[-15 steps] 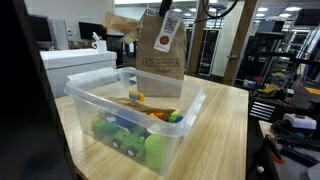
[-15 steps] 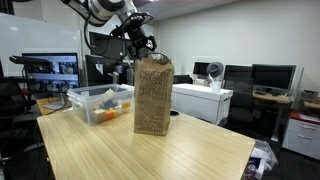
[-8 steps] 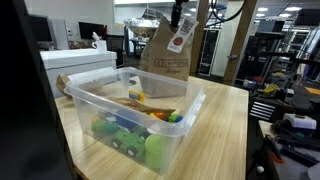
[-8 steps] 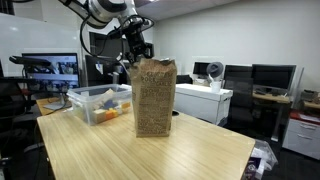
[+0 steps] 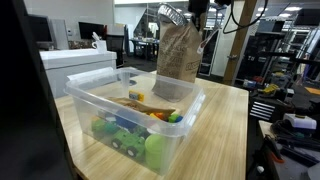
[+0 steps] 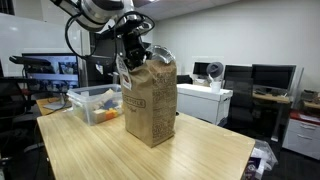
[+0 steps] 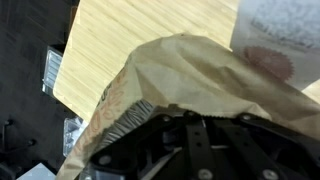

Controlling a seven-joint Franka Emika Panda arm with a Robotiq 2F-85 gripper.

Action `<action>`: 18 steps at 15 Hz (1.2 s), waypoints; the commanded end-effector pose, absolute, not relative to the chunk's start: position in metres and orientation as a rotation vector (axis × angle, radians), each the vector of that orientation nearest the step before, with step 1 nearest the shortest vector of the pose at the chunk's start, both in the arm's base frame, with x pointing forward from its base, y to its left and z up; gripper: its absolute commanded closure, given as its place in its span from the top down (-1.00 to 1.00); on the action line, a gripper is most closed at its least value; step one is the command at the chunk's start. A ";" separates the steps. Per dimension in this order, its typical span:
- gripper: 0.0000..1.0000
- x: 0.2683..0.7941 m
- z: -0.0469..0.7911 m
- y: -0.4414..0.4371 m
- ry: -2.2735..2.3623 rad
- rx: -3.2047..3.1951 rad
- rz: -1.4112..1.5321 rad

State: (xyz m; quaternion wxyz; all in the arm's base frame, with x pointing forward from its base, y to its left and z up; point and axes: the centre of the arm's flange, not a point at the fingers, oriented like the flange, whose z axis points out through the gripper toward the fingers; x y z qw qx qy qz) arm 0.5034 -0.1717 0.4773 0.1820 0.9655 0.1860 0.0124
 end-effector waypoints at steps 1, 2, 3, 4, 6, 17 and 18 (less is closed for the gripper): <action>-0.95 0.482 0.469 -0.175 0.572 2.697 -0.018; -0.44 0.481 0.469 -0.176 0.576 2.695 -0.020; -0.44 0.479 0.469 -0.176 0.573 2.699 -0.010; -0.36 0.479 0.471 -0.176 0.573 2.703 -0.003; -0.10 0.477 0.478 -0.178 0.571 2.708 0.011; 1.00 0.451 0.527 -0.178 0.550 2.757 0.186; 1.00 0.449 0.534 -0.176 0.544 2.760 0.230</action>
